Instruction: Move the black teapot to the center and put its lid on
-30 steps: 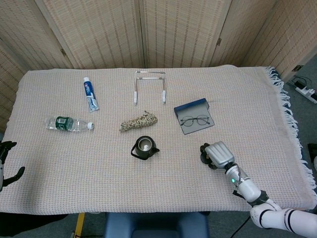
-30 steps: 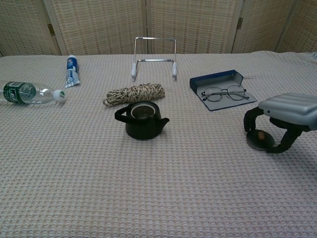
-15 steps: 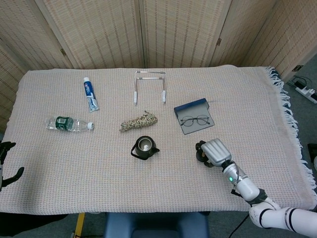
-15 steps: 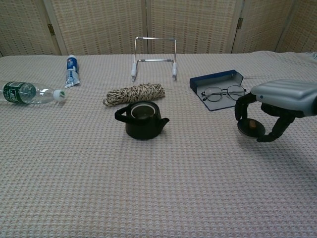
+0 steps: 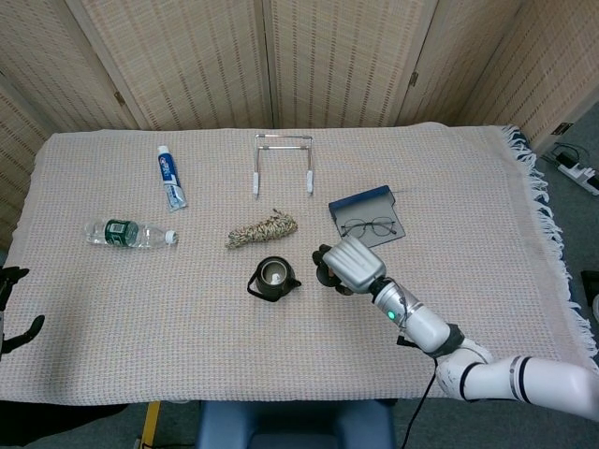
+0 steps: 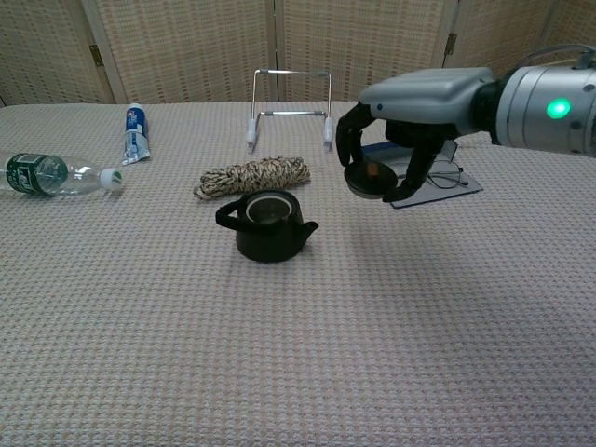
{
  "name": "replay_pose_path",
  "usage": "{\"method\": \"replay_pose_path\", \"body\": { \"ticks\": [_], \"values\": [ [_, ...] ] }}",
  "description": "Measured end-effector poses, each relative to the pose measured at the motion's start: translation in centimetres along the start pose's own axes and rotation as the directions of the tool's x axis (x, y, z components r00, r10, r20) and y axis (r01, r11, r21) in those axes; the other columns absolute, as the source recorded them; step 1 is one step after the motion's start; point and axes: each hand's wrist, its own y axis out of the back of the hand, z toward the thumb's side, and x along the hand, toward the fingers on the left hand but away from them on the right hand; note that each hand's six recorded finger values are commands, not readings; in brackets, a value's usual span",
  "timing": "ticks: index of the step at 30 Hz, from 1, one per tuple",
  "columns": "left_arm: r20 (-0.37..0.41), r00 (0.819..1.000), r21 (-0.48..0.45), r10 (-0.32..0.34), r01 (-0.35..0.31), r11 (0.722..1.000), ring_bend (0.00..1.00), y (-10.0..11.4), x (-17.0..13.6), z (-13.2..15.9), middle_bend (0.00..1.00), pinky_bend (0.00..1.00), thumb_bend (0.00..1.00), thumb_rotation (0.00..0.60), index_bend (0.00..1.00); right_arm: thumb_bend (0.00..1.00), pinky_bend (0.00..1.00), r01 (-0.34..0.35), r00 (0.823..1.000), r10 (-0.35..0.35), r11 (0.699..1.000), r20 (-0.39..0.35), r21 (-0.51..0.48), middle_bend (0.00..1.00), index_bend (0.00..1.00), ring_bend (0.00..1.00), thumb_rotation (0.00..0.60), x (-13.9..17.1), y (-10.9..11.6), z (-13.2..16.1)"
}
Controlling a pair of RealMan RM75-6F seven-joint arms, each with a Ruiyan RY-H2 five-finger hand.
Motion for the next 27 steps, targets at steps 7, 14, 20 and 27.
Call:
{"method": "replay_pose_path", "body": {
  "ticks": [7, 14, 20, 27],
  "values": [
    [-0.006, 1.0, 0.004, -0.007, 0.007, 1.0, 0.1, -0.1, -0.1, -0.1, 0.14, 0.02, 0.24, 0.6, 0.18, 0.24, 0.9, -0.008, 0.999, 0.008, 1.0, -0.042, 0.007, 0.41, 0.41, 0.86, 0.6, -4.0, 0.9, 3.1],
    [-0.006, 1.0, 0.01, -0.004, 0.004, 1.0, 0.1, 0.3, -0.1, -0.2, 0.14, 0.02, 0.24, 0.6, 0.18, 0.24, 0.9, -0.021, 0.999, 0.022, 1.0, -0.045, 0.009, 0.41, 0.41, 0.86, 0.6, -7.1, 1.0, 5.1],
    [-0.01, 1.0, 0.002, 0.0, 0.0, 1.0, 0.1, 0.5, -0.2, -0.3, 0.14, 0.02, 0.24, 0.6, 0.18, 0.24, 0.9, -0.039, 0.998, 0.04, 0.999, -0.047, 0.025, 0.39, 0.41, 0.86, 0.6, -9.1, 0.7, 6.6],
    [-0.026, 1.0, -0.001, 0.0, 0.0, 1.0, 0.1, 0.4, -0.4, -0.8, 0.14, 0.02, 0.24, 0.6, 0.18, 0.24, 0.9, -0.062, 0.998, 0.063, 0.997, -0.03, 0.037, 0.37, 0.41, 0.86, 0.6, -10.7, 0.2, 7.5]
  ]
}}
